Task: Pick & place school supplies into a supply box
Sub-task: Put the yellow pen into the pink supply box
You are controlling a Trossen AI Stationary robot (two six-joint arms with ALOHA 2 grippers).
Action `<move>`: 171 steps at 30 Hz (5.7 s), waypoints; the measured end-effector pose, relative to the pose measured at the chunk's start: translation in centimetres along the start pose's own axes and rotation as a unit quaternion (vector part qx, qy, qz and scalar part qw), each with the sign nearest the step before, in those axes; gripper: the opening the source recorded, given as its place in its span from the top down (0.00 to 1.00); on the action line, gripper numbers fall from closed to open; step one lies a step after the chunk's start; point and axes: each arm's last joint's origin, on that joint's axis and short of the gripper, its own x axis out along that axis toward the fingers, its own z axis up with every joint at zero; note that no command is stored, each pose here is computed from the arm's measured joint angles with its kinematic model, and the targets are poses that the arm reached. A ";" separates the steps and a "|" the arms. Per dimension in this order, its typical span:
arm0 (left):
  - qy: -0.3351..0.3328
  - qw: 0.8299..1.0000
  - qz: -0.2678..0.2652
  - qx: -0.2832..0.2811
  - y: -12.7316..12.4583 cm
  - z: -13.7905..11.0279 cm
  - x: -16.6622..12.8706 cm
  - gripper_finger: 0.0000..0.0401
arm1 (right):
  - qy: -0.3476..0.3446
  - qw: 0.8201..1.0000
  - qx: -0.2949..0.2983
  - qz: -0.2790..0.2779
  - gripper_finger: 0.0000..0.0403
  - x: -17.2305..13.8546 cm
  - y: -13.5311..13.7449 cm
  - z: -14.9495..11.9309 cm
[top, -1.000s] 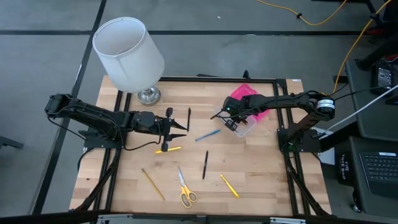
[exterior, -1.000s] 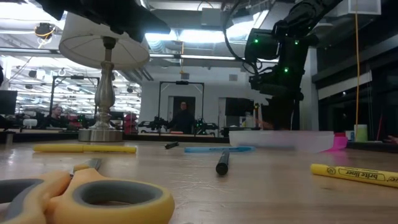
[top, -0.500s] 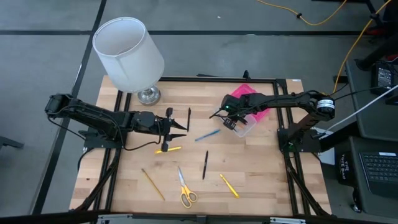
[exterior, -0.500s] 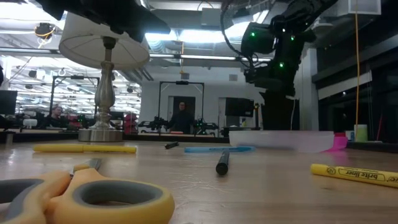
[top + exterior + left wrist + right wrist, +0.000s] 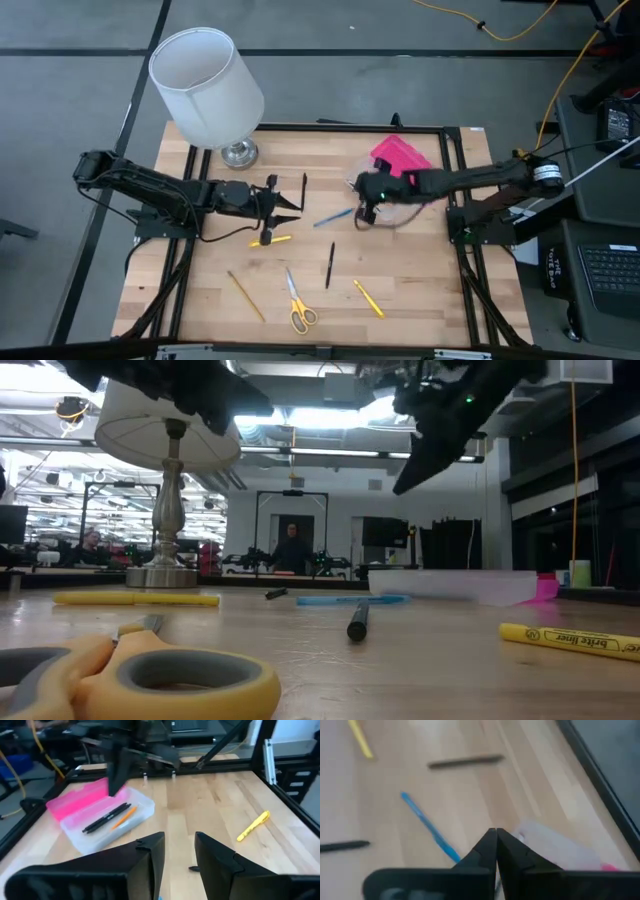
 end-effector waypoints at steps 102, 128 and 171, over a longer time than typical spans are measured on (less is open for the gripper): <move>0.579 0.807 0.087 -0.079 -5.2 -6.2 7.4 0.97 | -0.187 0.972 0.024 0.141 0.92 1.0 3.0 -2.3; 0.256 0.966 0.037 -0.008 -3.3 1.2 -1.0 0.97 | -0.175 0.974 0.031 0.143 0.92 1.0 3.0 -2.5; -0.015 0.999 -0.007 0.033 -3.2 1.7 3.8 0.97 | -0.198 0.955 -0.006 0.221 0.92 2.5 4.2 -2.4</move>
